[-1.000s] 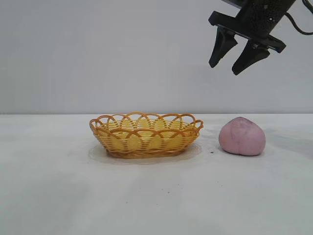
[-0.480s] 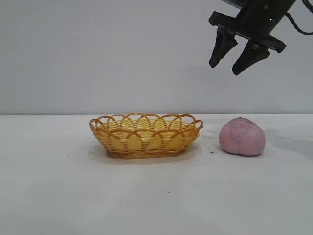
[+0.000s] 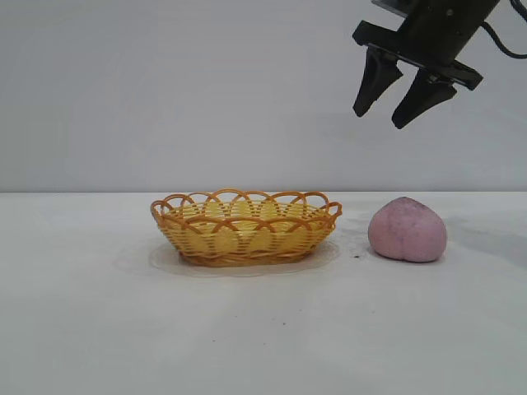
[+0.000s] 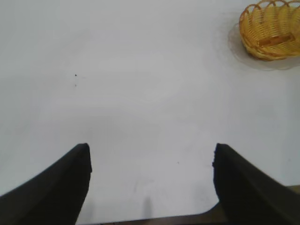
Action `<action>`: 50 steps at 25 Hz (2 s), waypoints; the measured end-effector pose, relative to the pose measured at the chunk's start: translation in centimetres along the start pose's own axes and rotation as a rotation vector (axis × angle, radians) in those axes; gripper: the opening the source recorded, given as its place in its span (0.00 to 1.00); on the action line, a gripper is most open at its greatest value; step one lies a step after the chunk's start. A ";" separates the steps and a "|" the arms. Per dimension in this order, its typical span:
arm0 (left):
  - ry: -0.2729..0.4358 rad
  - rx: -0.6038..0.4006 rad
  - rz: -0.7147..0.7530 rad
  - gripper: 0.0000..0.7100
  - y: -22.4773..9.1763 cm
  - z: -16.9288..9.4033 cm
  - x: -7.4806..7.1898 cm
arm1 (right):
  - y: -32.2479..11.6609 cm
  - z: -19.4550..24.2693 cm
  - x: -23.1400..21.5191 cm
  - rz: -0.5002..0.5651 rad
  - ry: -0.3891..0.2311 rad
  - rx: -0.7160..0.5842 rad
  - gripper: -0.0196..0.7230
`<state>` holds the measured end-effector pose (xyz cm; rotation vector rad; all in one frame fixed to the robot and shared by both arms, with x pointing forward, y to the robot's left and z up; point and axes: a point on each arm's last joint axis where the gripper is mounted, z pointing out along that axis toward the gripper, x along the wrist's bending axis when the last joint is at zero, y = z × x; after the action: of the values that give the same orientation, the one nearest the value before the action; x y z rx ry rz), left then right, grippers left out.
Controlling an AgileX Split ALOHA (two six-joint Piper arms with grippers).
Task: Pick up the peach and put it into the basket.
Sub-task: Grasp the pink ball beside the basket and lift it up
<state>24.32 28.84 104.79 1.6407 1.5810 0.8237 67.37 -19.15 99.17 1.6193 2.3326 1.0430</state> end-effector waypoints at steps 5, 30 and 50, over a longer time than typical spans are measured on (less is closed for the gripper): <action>0.020 -0.065 0.017 0.74 -0.9 -0.9 -0.1 | 0.0 0.0 0.0 -0.003 -0.002 -0.002 0.56; -0.025 -0.061 0.044 0.74 -1.0 -0.9 0.1 | -0.7 0.0 0.0 -0.058 0.001 0.082 0.56; -0.025 -0.059 0.043 0.67 -1.1 -0.8 0.1 | -3.1 -3.7 2.3 0.039 -0.034 0.441 0.56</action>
<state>23.05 28.98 104.36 1.6424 1.4946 0.8606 62.28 -19.50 100.82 1.8042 2.6521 0.5194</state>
